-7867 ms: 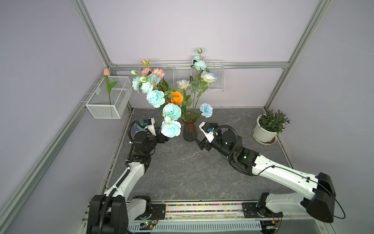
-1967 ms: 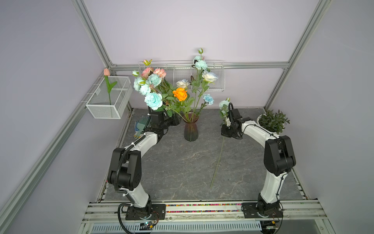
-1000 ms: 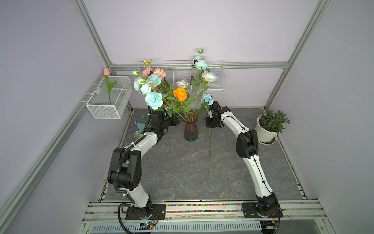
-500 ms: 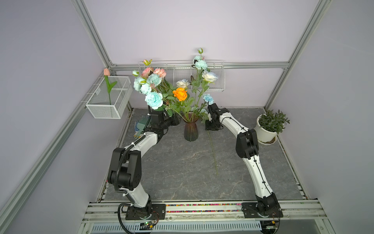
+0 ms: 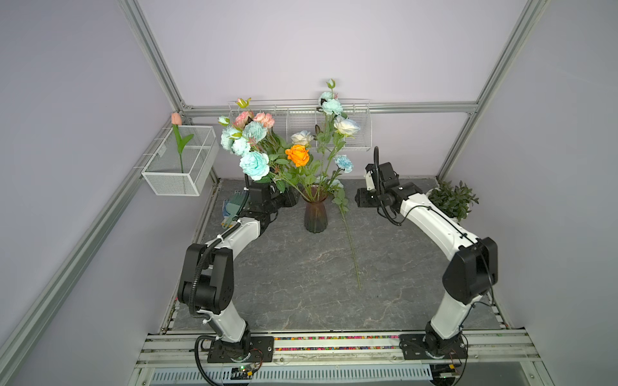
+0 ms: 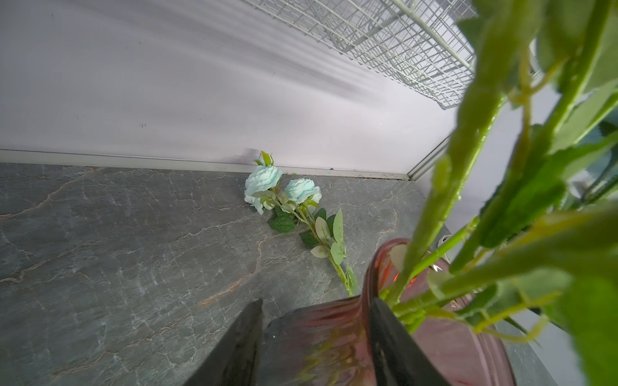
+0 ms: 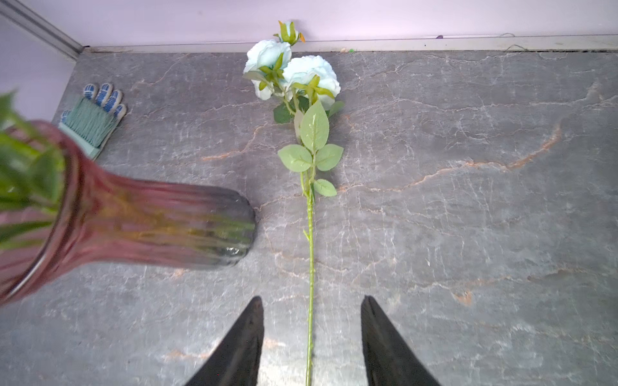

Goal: Pick out blue flowers from the vase
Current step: Place the flower at the center of the board, then pick up the flower from the vase.

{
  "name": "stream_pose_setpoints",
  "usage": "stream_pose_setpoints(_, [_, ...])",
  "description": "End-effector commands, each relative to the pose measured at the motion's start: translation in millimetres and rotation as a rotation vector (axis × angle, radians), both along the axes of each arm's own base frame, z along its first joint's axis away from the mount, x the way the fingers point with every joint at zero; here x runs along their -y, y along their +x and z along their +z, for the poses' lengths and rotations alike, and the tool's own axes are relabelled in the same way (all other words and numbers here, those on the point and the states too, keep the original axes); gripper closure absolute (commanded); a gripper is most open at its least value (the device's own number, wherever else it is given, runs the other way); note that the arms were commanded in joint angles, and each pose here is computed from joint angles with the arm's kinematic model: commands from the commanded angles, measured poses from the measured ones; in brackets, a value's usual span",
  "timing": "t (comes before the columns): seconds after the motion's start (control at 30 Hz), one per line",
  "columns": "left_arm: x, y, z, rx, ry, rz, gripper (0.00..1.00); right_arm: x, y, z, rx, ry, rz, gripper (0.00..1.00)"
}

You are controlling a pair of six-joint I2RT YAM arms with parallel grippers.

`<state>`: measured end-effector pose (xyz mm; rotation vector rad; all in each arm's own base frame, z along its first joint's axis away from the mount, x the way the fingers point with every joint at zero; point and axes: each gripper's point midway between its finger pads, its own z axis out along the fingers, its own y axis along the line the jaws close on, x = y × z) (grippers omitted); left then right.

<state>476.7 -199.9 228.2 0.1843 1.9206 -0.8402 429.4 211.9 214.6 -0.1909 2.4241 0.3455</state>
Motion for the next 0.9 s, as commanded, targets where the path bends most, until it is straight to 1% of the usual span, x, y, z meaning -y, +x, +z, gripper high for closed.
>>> stream_pose_setpoints(0.0, [3,-5,2,-0.006,-0.013,-0.01,0.46,-4,-36,-18,-0.011,-0.071,0.071,0.52])
stream_pose_setpoints(0.07, [3,-4,1,-0.007,-0.015,-0.011,0.46,-11,-69,-26,0.001,-0.118,0.137,0.53])
stream_pose_setpoints(0.17, [5,-3,0,-0.01,-0.019,-0.02,0.46,-21,-107,-26,0.082,-0.189,0.218,0.54])
stream_pose_setpoints(0.23, [6,-3,1,-0.008,-0.021,-0.023,0.46,-32,-122,-13,0.144,-0.178,0.261,0.55])
stream_pose_setpoints(0.3, [6,-2,1,-0.008,-0.022,-0.023,0.46,-43,-129,10,0.221,-0.168,0.287,0.57])
stream_pose_setpoints(0.37, [7,-3,3,-0.004,-0.024,-0.024,0.46,-58,-129,38,0.314,-0.173,0.311,0.59])
stream_pose_setpoints(0.47, [7,-3,5,-0.002,-0.029,-0.021,0.47,-86,-121,68,0.428,-0.161,0.348,0.61])
stream_pose_setpoints(0.6, [11,-3,6,-0.001,-0.039,-0.025,0.47,-123,-96,86,0.539,-0.138,0.362,0.61])
stream_pose_setpoints(0.67, [12,-4,6,-0.003,-0.037,-0.031,0.47,-144,-84,95,0.591,-0.102,0.375,0.61])
stream_pose_setpoints(0.77, [13,-5,7,-0.004,-0.041,-0.037,0.47,-170,-67,102,0.623,-0.083,0.395,0.62])
stream_pose_setpoints(0.87, [15,-5,9,0.0,-0.047,-0.039,0.47,-193,-56,106,0.643,-0.056,0.421,0.65])
